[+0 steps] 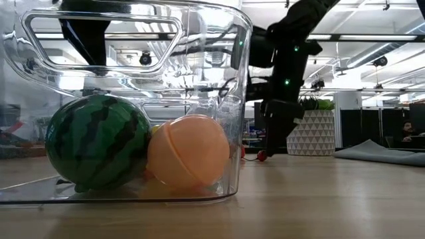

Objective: Pick and placing Produce into tupperware
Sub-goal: Put the red cherry into the transparent bin

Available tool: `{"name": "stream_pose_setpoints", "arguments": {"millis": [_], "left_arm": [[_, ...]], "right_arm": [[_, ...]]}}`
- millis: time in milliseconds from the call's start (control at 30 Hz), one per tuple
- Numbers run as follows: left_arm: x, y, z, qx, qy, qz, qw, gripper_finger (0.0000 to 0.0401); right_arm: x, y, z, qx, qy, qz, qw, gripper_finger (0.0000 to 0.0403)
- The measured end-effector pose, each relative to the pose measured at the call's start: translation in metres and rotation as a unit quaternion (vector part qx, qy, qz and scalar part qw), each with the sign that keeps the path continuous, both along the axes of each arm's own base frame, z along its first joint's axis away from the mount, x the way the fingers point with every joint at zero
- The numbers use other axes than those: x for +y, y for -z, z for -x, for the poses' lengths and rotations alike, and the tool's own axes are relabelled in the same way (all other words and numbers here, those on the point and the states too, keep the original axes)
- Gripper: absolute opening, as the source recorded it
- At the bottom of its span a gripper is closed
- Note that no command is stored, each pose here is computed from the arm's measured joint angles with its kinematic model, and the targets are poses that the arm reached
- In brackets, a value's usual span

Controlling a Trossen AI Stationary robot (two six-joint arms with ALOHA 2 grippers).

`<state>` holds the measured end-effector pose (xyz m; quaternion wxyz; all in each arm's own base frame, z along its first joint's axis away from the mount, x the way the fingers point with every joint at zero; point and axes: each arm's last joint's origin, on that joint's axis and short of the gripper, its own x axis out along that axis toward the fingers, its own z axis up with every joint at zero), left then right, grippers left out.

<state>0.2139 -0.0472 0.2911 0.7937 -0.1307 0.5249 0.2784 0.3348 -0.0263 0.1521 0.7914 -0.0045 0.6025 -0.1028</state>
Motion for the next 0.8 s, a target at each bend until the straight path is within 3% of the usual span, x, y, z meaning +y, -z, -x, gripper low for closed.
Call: {"name": "stream_pose_setpoints", "arguments": {"millis": [133, 600, 800], "left_arm": [[0.003, 0.000, -0.001, 0.001, -0.005, -0.001, 1.000, 0.0235], [0.010, 0.000, -0.002, 0.004, -0.011, -0.007, 1.000, 0.0235], [0.011, 0.000, -0.002, 0.003, -0.013, -0.007, 1.000, 0.0235]], "right_arm": [[-0.010, 0.003, 0.000, -0.018, 0.004, -0.036, 0.999, 0.0236], [-0.016, 0.004, -0.004, -0.050, -0.026, -0.044, 0.997, 0.0233], [-0.023, 0.014, -0.002, -0.033, -0.010, -0.056, 0.998, 0.0205]]}}
